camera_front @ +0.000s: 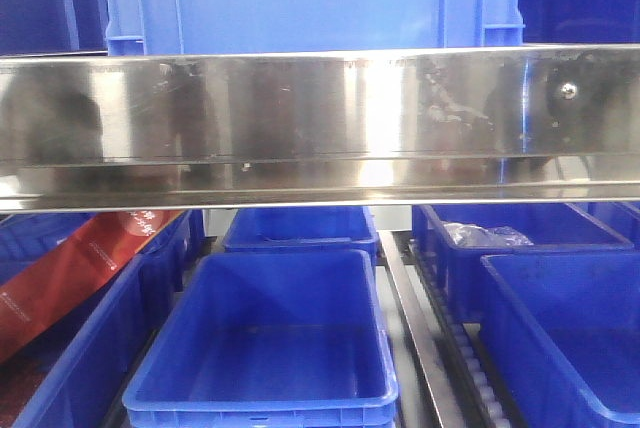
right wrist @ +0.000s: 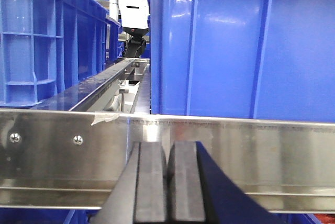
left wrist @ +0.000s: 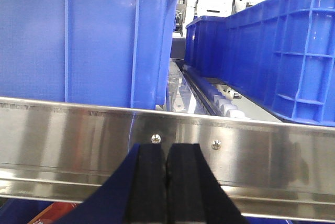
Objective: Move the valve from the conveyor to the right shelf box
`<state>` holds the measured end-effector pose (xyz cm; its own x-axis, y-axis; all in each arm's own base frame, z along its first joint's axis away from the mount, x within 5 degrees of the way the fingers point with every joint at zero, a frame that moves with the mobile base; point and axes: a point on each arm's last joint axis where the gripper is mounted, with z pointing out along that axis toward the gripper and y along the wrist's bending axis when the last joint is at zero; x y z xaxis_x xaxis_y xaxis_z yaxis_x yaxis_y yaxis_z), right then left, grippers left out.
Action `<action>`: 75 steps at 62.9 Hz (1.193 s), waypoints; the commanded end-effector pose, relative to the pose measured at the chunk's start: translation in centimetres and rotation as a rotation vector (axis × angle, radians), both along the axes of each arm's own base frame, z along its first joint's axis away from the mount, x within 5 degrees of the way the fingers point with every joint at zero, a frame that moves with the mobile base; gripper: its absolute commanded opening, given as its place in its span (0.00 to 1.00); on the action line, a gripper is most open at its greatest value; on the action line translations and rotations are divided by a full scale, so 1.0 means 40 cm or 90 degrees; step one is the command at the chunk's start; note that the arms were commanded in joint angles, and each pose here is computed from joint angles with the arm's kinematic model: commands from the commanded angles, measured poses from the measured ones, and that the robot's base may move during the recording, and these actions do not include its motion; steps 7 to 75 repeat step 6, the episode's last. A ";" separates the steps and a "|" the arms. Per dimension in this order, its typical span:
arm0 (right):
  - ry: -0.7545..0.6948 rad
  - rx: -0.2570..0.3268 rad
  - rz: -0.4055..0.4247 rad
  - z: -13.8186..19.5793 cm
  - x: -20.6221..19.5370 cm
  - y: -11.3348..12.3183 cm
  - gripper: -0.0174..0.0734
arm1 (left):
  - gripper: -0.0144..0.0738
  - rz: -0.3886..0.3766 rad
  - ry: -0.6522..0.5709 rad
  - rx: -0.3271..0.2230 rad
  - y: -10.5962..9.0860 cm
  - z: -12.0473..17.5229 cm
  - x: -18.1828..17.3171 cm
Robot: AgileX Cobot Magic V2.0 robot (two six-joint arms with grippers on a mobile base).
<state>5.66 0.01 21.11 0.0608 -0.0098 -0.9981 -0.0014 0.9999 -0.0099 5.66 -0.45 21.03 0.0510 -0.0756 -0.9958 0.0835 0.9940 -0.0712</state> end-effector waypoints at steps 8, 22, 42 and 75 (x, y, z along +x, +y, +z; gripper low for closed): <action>-0.011 -0.004 -0.004 0.003 -0.001 -0.001 0.01 | 0.04 -0.002 -0.013 0.000 0.000 0.005 -0.001; -0.011 -0.004 -0.004 0.003 -0.001 -0.001 0.01 | 0.04 -0.002 -0.013 0.000 0.000 0.005 -0.001; -0.011 -0.004 -0.004 0.003 -0.001 -0.001 0.01 | 0.04 -0.002 -0.013 0.000 0.000 0.005 -0.001; -0.011 -0.004 -0.004 0.003 -0.001 -0.001 0.01 | 0.04 -0.002 -0.013 0.000 0.000 0.005 -0.001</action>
